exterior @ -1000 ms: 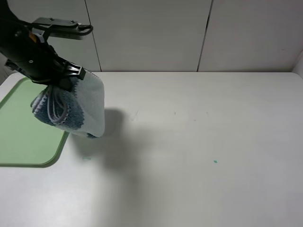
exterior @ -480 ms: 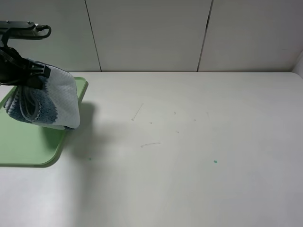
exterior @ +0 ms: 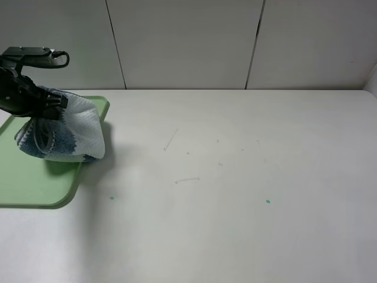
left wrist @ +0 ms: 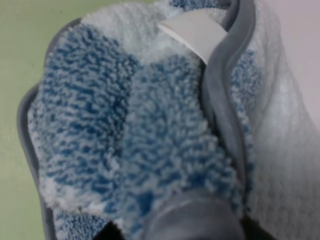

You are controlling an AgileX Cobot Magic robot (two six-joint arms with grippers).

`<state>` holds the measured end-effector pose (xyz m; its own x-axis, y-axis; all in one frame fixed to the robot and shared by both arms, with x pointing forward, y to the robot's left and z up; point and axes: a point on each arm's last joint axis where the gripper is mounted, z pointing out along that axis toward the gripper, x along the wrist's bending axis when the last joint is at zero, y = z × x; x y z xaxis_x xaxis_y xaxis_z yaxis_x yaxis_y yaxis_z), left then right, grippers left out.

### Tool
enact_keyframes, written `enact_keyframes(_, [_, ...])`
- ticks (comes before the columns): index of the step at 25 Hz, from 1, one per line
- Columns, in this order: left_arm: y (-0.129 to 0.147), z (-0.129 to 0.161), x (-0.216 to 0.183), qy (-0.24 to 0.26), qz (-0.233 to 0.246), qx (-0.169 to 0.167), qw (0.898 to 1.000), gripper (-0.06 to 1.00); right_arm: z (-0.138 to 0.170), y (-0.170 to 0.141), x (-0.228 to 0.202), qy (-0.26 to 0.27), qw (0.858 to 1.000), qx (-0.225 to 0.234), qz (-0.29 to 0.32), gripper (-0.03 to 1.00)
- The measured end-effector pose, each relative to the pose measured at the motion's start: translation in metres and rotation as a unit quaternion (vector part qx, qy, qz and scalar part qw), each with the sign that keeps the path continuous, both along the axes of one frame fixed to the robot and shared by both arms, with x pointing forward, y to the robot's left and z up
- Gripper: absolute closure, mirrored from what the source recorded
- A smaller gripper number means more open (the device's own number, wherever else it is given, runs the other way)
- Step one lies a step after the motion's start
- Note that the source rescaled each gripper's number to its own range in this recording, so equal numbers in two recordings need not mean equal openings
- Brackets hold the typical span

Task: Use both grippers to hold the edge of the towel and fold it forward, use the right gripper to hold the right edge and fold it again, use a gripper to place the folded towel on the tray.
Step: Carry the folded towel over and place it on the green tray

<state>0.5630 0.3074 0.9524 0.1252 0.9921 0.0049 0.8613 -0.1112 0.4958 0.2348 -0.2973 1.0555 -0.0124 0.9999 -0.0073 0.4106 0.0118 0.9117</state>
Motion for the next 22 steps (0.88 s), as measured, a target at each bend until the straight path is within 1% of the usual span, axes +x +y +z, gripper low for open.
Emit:
enact_keyframes(4, [0.009, -0.003, 0.002, -0.007, 0.002, 0.009, 1.0, 0.79, 0.0, 0.0, 0.0, 0.0, 1.0, 0.0, 0.0, -0.03])
enact_keyframes(11, [0.036, -0.003, 0.003, -0.031, 0.04, 0.02, 0.999, 0.79, 0.0, 0.0, 0.0, 0.0, 1.0, 0.0, 0.0, -0.03])
enact_keyframes(13, [0.041, -0.009, 0.004, -0.027, 0.047, 0.021, 0.998, 0.79, 0.0, 0.0, 0.0, 0.0, 1.0, 0.0, 0.0, -0.03])
enact_keyframes(18, [0.043, -0.033, 0.009, -0.004, 0.05, 0.021, 0.999, 0.79, 0.0, 0.0, 0.0, 0.0, 1.0, 0.0, 0.0, -0.03])
enact_keyframes(22, [0.044, -0.039, 0.011, -0.003, 0.056, 0.019, 0.998, 0.79, 0.0, 0.0, 0.0, 0.0, 1.0, 0.0, 0.0, -0.03])
